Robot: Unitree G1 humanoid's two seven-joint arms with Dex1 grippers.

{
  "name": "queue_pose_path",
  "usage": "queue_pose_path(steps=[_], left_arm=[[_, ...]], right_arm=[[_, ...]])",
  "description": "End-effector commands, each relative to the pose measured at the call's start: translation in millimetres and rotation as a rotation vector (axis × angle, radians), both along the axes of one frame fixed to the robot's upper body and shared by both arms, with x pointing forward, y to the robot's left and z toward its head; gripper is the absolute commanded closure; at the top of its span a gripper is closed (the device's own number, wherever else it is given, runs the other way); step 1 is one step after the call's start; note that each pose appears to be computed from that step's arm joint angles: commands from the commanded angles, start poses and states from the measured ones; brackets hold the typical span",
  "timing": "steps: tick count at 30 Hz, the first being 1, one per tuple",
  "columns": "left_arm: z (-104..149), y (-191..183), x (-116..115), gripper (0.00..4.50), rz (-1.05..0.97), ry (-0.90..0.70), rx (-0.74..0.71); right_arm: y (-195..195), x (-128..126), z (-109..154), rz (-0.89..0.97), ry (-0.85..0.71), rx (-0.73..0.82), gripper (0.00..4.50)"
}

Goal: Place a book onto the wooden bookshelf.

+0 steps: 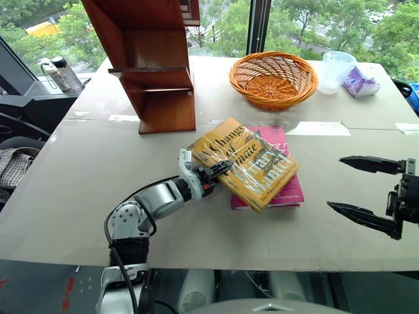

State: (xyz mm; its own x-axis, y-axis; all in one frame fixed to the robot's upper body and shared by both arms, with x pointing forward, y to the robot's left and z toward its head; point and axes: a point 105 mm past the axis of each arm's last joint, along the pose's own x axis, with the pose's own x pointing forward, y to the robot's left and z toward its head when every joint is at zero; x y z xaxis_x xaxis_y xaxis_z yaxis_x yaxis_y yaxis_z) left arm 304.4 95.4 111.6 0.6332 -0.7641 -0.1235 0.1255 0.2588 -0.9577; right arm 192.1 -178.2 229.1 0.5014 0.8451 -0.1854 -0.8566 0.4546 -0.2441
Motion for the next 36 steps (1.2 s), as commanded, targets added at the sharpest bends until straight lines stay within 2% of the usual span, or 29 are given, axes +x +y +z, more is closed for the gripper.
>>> queue_pose_path(steps=[1,3,5,7,10,12,15,19,21,24,28,31,34,36], left_arm=[[45,19,-11,3.8,0.004,-0.242,0.123],[63,31,-17,3.8,0.009,-0.369,0.259],[95,37,-25,3.8,-0.012,-0.59,0.414],[135,34,-43,3.8,-0.085,-0.817,0.498],[180,36,-48,3.8,-0.141,-1.081,0.812],[215,38,-41,3.8,-0.096,-1.286,1.09],[263,34,-36,3.8,-0.022,-1.579,1.338],[294,42,-17,3.8,-0.036,-1.807,1.807],[302,43,-10,3.8,-0.103,-1.889,1.956],[315,58,13,3.8,-0.121,-1.824,2.162],[312,89,50,3.8,-0.21,-1.55,2.377],[297,105,74,3.8,-0.305,-1.375,2.45],[286,107,92,3.8,-0.347,-1.305,2.472],[270,107,108,3.8,-0.408,-1.238,2.466]], right_arm=[[3,10,7,0.028,-0.044,0.043,0.0],[5,17,11,0.04,-0.066,0.08,0.0],[6,26,14,0.047,-0.086,0.105,0.0],[6,35,18,0.057,-0.106,0.136,0.0],[3,45,23,0.076,-0.123,0.176,0.0],[0,50,27,0.077,-0.137,0.192,0.0],[-5,56,34,0.076,-0.164,0.209,0.0],[-8,60,40,0.09,-0.19,0.212,0.0],[-8,62,38,0.092,-0.195,0.202,0.0],[-8,63,42,0.081,-0.225,0.221,0.0],[-9,63,48,0.067,-0.271,0.256,0.0],[-8,62,52,0.055,-0.296,0.314,0.0],[-5,60,52,0.049,-0.304,0.333,0.0],[-3,58,53,0.046,-0.307,0.336,0.0]])
